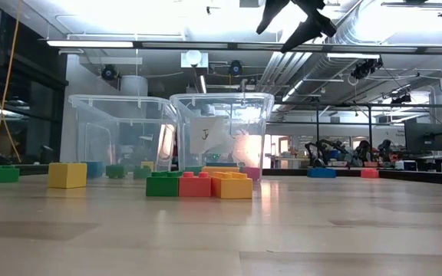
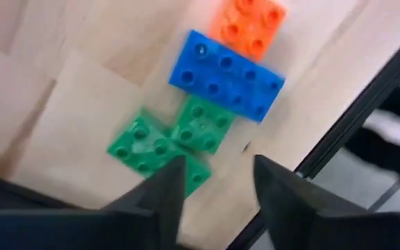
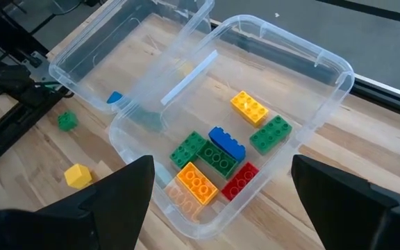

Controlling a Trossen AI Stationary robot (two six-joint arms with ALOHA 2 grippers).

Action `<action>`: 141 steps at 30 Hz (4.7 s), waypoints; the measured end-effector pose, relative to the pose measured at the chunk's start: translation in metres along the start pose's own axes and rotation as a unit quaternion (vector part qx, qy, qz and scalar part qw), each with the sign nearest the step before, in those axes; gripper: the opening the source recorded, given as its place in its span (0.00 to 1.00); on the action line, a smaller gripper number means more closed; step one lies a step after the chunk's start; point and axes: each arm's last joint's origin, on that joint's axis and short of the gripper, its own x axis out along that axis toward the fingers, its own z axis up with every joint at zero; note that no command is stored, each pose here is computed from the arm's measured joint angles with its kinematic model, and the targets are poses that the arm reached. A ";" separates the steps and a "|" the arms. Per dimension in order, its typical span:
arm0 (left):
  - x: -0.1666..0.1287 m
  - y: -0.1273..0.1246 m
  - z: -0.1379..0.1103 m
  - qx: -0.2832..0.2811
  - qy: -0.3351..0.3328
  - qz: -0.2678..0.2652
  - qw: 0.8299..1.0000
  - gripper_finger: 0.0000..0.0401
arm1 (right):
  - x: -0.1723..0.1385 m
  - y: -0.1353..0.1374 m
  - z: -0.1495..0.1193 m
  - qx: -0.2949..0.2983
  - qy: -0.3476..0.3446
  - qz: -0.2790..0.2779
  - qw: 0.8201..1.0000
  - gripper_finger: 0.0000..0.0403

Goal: Sort blocks by size
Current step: Put the green big game piece into the right transparent bin, then put the yellow big game piece into the right transparent bin

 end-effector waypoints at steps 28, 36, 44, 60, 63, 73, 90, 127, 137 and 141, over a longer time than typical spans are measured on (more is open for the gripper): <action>0.028 0.022 -0.007 0.180 -0.015 0.022 0.983 0.00 | 0.000 0.000 0.000 0.001 0.001 -0.001 1.000 0.84; 0.027 0.026 0.024 0.190 -0.063 0.057 0.978 0.00 | 0.000 0.000 0.000 0.003 0.001 -0.002 1.000 0.84; 0.021 0.032 0.052 0.167 -0.030 0.073 0.983 0.00 | 0.000 -0.001 -0.001 0.012 0.002 -0.004 1.000 0.84; 0.005 0.031 0.037 -0.191 -0.122 0.013 0.974 0.14 | 0.000 0.000 -0.001 0.011 0.002 -0.003 1.000 0.84; 0.020 0.040 0.037 -0.220 -0.091 0.057 0.969 0.25 | 0.000 0.000 -0.001 0.012 0.002 -0.003 1.000 0.84; 0.024 0.042 0.040 -0.258 -0.091 0.055 0.960 0.54 | 0.000 -0.001 -0.002 0.008 0.007 -0.008 1.000 0.84; 0.019 0.031 0.045 -0.149 -0.090 -0.007 0.985 0.63 | 0.000 -0.002 -0.002 0.008 0.008 -0.009 1.000 0.84; -0.147 0.121 0.126 -0.087 -0.536 0.061 0.838 0.22 | -0.006 0.008 -0.007 0.072 -0.024 -0.008 0.997 0.84; -0.164 0.198 0.184 -0.117 -0.476 0.199 0.849 0.49 | -0.011 0.018 -0.009 0.104 -0.052 0.011 0.993 0.84; -0.178 0.204 0.188 -0.123 -0.476 0.133 0.861 0.66 | -0.013 0.021 -0.012 0.103 -0.049 0.017 0.993 0.84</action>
